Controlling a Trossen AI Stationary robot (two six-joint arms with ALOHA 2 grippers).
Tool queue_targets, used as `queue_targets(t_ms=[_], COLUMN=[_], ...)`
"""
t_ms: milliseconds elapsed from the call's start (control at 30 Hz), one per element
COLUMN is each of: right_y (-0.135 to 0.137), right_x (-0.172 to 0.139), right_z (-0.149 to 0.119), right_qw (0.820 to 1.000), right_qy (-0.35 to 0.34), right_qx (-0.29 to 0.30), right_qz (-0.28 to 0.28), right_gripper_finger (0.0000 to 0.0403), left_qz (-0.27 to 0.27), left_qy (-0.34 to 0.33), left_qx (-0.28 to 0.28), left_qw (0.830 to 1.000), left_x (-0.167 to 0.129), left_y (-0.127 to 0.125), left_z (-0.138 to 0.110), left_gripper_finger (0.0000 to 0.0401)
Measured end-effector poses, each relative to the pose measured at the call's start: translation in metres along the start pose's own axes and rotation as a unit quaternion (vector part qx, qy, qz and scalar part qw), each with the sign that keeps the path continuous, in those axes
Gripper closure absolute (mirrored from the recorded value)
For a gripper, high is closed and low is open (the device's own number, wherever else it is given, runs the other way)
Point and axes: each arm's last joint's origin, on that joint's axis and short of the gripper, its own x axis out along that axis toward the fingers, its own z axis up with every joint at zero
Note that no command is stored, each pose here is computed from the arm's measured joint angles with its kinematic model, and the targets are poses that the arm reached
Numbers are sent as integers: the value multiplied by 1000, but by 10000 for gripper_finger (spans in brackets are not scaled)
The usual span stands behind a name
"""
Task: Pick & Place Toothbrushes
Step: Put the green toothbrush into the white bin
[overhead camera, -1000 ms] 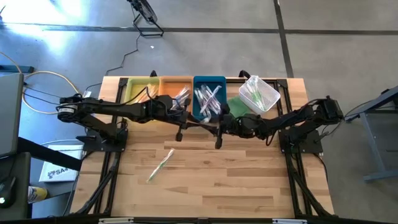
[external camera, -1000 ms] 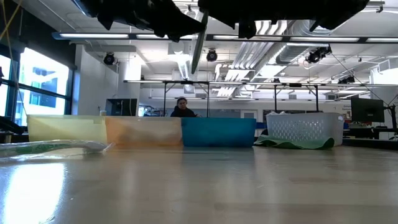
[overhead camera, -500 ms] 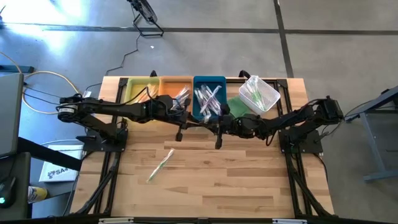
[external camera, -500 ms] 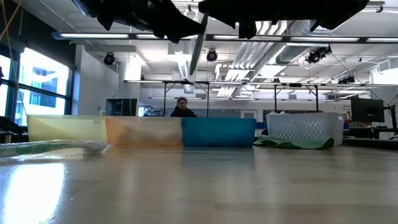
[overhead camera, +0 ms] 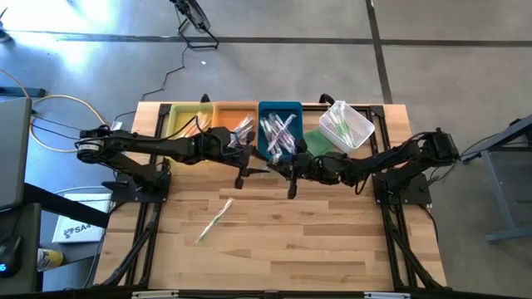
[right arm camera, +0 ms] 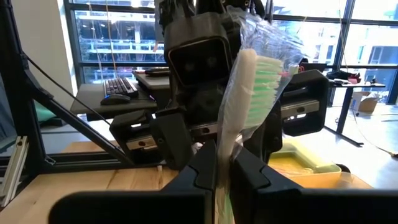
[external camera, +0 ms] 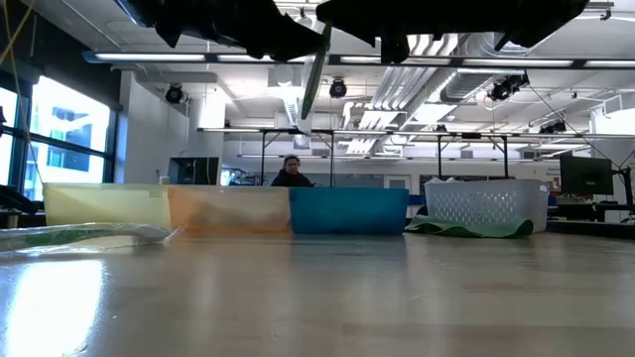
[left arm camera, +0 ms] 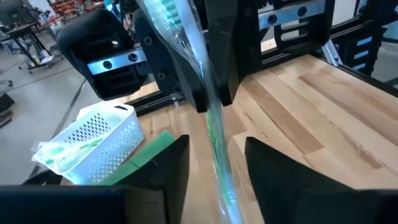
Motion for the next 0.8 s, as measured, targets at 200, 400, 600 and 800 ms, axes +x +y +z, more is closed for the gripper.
queue_targets(t_ms=[200, 400, 600, 800], right_y=[0, -1, 3, 3], right_x=[0, 0, -5, -20], right_z=[0, 0, 2, 16], right_qw=[1000, 1000, 997, 987], right_qy=[0, 0, 22, 43], right_qx=[0, -3, -11, -33], right_qz=[0, -16, -75, -148], right_gripper_finger=[393, 393, 393, 393], left_qz=[-1, 1, -5, 19], left_qy=[1, -3, 16, -4], left_qx=[-1, 14, 43, 50], left_qw=[1000, 1000, 999, 999], left_x=[0, 0, -3, -16], left_y=[0, 0, -2, -6], left_z=[0, 1, -2, -12], left_gripper_finger=[238, 238, 237, 237])
